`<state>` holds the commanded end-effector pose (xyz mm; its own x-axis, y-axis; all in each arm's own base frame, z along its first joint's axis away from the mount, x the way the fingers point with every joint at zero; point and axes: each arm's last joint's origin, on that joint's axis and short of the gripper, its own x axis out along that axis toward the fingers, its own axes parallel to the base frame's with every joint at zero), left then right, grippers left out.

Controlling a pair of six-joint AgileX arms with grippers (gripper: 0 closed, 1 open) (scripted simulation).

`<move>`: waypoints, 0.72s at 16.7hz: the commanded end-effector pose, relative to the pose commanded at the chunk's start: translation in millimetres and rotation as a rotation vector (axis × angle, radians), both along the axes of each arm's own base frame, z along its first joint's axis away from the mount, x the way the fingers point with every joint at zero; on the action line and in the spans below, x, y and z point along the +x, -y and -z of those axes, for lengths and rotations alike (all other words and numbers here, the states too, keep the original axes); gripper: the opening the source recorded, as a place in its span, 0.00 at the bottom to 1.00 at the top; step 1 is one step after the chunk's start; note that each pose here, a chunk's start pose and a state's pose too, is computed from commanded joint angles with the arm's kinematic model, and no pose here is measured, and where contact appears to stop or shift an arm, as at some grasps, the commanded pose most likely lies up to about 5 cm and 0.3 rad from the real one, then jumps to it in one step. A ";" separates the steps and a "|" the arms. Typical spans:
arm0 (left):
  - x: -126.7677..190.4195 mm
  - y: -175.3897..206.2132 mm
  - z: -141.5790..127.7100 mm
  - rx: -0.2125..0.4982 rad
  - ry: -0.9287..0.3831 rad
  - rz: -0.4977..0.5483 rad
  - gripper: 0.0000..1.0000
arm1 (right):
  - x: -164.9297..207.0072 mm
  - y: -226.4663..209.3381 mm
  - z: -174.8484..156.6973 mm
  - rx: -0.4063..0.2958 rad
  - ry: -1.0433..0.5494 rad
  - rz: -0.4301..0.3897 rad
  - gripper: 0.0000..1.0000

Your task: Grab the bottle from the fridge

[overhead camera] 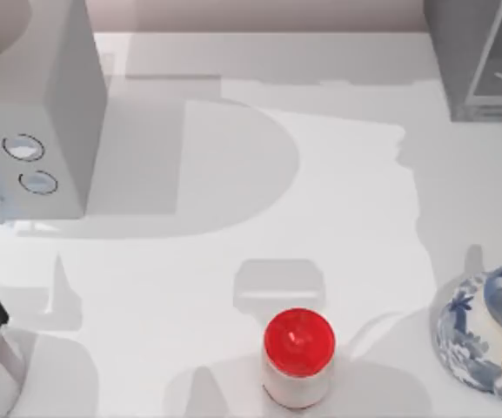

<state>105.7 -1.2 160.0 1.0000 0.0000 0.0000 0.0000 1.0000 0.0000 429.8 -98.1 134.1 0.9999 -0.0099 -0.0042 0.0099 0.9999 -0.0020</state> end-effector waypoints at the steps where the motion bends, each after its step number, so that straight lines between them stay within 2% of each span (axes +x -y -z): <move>1: 0.0 0.0 0.0 0.000 0.000 0.000 1.00 | 9.4 0.3 -1.4 -0.001 0.005 0.000 1.00; 4: 0.0 0.0 0.0 0.000 0.000 0.000 1.00 | 31.5 -0.7 -2.0 -0.001 0.006 0.000 1.00; 9: 0.0 0.0 0.0 0.000 0.000 0.000 1.00 | 35.9 -1.4 -1.3 0.000 0.001 0.000 1.00; 12: 0.0 0.0 0.0 0.000 0.000 0.000 1.00 | 35.9 -1.4 -1.3 0.000 0.001 0.000 0.77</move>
<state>105.7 -1.2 160.0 1.0000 0.0000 0.0000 0.0000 1.0000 0.0000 465.7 -96.7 135.4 0.9999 -0.0101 -0.0029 0.0101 0.9999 -0.0024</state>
